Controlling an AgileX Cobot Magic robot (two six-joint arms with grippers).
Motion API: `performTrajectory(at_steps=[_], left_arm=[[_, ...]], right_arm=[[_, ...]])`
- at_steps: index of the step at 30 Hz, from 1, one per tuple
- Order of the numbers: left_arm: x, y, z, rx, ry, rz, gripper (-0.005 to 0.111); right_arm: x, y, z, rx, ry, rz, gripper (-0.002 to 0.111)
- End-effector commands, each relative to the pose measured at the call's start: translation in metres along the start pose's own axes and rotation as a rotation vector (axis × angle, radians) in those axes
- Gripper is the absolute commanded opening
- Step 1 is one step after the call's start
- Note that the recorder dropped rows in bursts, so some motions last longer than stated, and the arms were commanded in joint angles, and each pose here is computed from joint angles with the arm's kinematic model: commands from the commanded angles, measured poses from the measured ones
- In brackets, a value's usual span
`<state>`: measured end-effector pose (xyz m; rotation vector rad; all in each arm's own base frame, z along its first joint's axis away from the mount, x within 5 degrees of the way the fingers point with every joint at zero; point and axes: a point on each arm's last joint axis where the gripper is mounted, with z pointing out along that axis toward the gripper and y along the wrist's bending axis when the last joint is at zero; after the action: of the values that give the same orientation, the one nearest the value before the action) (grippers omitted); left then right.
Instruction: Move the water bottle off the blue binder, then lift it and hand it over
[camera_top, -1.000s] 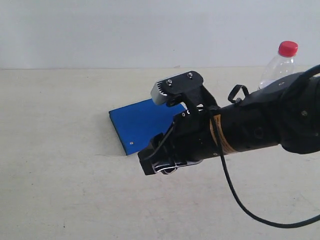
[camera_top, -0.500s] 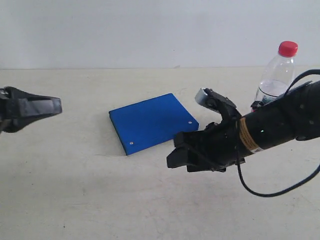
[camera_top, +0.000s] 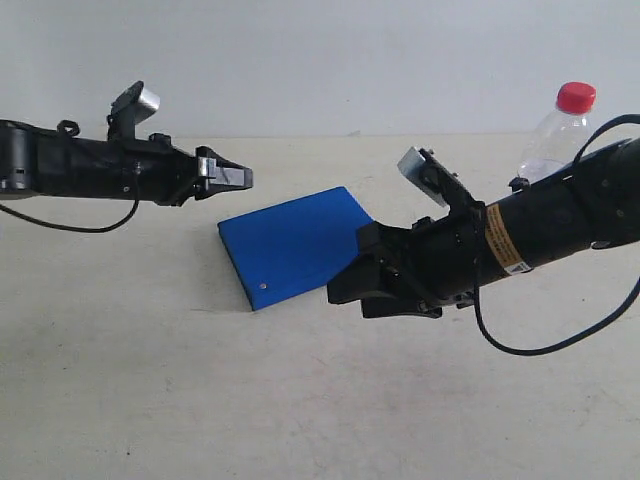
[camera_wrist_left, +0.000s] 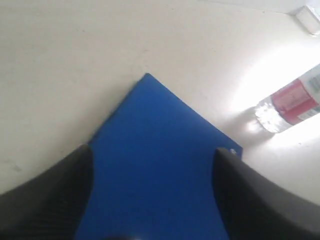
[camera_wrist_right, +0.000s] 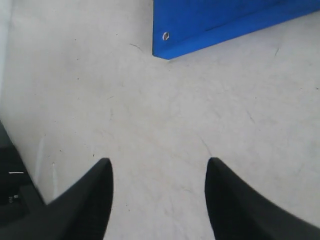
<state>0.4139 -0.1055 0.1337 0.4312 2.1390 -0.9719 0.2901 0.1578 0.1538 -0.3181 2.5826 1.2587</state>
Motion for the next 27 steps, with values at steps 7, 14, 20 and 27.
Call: performTrajectory(at_steps=[7,14,20,27], left_arm=[[0.002,0.042,0.047,0.041,0.308,-0.035,0.063],[-0.002,0.043,0.055,0.124,0.328,-0.043,0.061],[0.004,0.023,0.046,0.333,0.434,-0.082,0.060],[0.006,0.023,0.043,0.287,0.507,-0.126,0.060]], right_arm=[[-0.003,0.011,-0.003,-0.121,-0.015,0.022,0.050],[-0.004,0.010,-0.003,-0.107,-0.019,0.019,0.050],[-0.006,0.007,-0.003,-0.077,-0.046,0.024,0.050],[-0.006,0.002,-0.003,-0.028,-0.040,0.001,0.050]])
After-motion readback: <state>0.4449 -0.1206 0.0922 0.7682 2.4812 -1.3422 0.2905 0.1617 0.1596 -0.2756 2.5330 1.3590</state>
